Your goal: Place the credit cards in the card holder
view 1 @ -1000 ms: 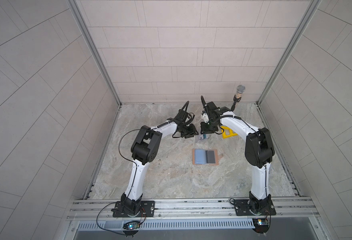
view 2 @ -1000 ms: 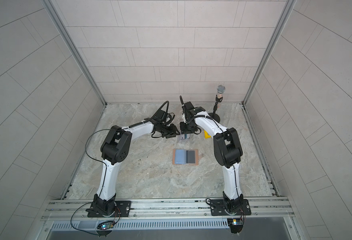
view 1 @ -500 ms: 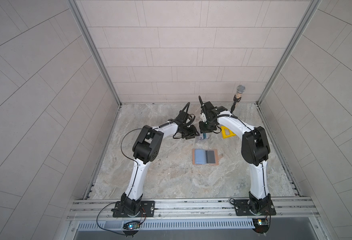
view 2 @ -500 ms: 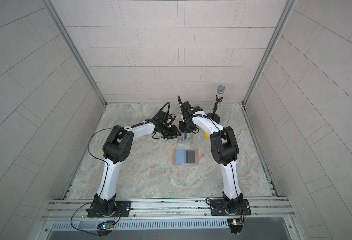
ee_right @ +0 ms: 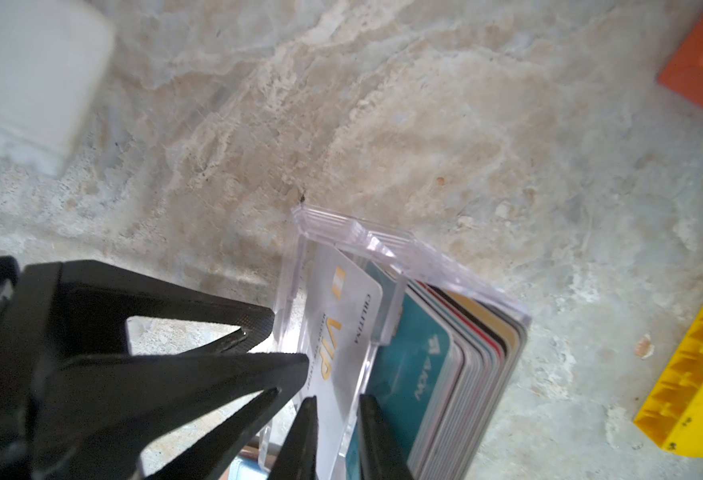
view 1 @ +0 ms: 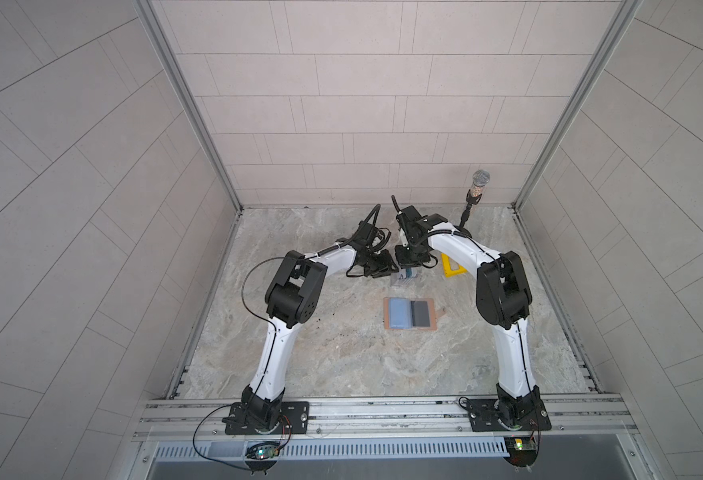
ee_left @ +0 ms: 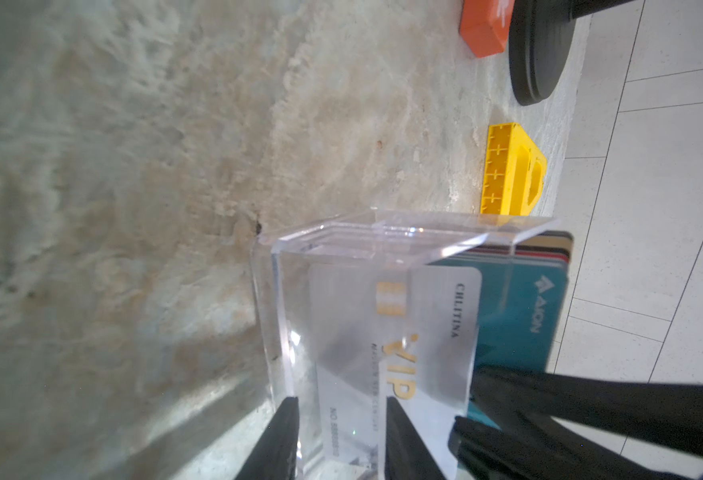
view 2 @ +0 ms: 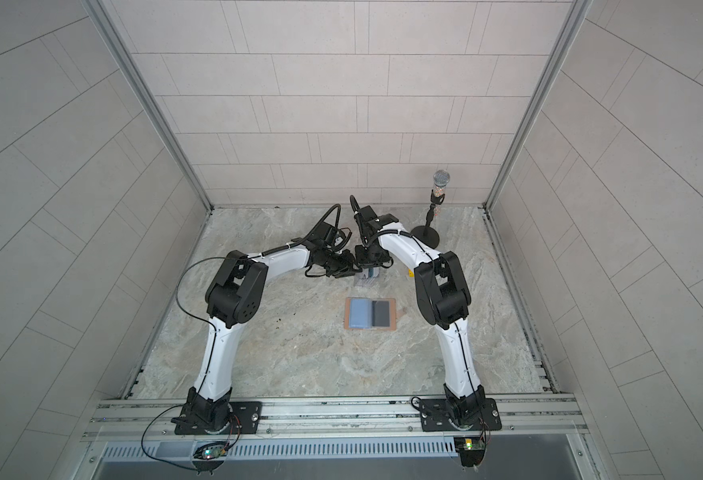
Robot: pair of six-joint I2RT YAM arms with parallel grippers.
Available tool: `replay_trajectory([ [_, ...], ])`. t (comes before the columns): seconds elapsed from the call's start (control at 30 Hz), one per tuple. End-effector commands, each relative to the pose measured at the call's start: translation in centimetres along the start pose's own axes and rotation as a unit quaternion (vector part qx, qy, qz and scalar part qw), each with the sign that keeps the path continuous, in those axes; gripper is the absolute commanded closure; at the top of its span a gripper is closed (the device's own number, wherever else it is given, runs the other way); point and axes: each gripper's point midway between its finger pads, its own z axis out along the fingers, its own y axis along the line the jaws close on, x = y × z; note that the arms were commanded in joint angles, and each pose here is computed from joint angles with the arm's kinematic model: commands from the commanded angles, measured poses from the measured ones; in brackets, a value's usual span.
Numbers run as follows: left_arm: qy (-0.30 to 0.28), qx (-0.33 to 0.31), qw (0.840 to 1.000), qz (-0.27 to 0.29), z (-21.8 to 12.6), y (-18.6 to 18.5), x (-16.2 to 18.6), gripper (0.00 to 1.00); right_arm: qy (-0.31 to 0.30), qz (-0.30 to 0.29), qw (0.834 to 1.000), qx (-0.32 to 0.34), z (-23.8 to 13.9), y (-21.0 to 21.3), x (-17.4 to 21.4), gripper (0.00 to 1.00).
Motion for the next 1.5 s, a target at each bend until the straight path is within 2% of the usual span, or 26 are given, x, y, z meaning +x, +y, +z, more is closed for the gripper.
replay_trajectory([
  [0.0,0.010,-0.026,1.000,-0.007,0.3,1.8,0.9,0.64,0.015,0.008,0.999,0.032,1.0,-1.0,0.6,0.79],
  [0.23,0.007,-0.017,1.000,-0.005,0.0,1.2,0.7,0.64,0.009,0.007,1.000,0.020,0.4,-0.5,0.4,0.78],
  [0.5,-0.008,0.002,1.000,0.013,-1.4,-0.8,0.0,0.61,-0.046,-0.002,0.998,-0.030,-4.6,1.3,-1.3,0.74],
  [0.67,-0.008,-0.004,1.000,0.008,-1.2,-0.3,0.2,0.61,-0.062,0.003,0.998,-0.012,-6.1,0.2,-1.6,0.74],
  [0.73,-0.007,-0.007,1.000,0.006,-1.0,-0.1,0.2,0.61,-0.062,0.002,0.998,0.008,-6.1,-0.5,-1.5,0.74],
  [0.87,-0.006,-0.008,1.000,0.004,-1.0,0.1,0.3,0.61,-0.054,0.006,0.998,0.038,-5.4,-1.7,-1.4,0.67],
  [1.07,-0.007,-0.007,1.000,0.004,-1.0,0.0,0.3,0.61,-0.034,0.008,0.999,0.036,-3.7,-1.9,-1.2,0.60],
  [1.47,-0.004,-0.007,1.000,0.001,-0.9,0.1,0.4,0.61,-0.014,0.016,0.999,0.045,-1.7,-2.9,-0.9,0.59],
])
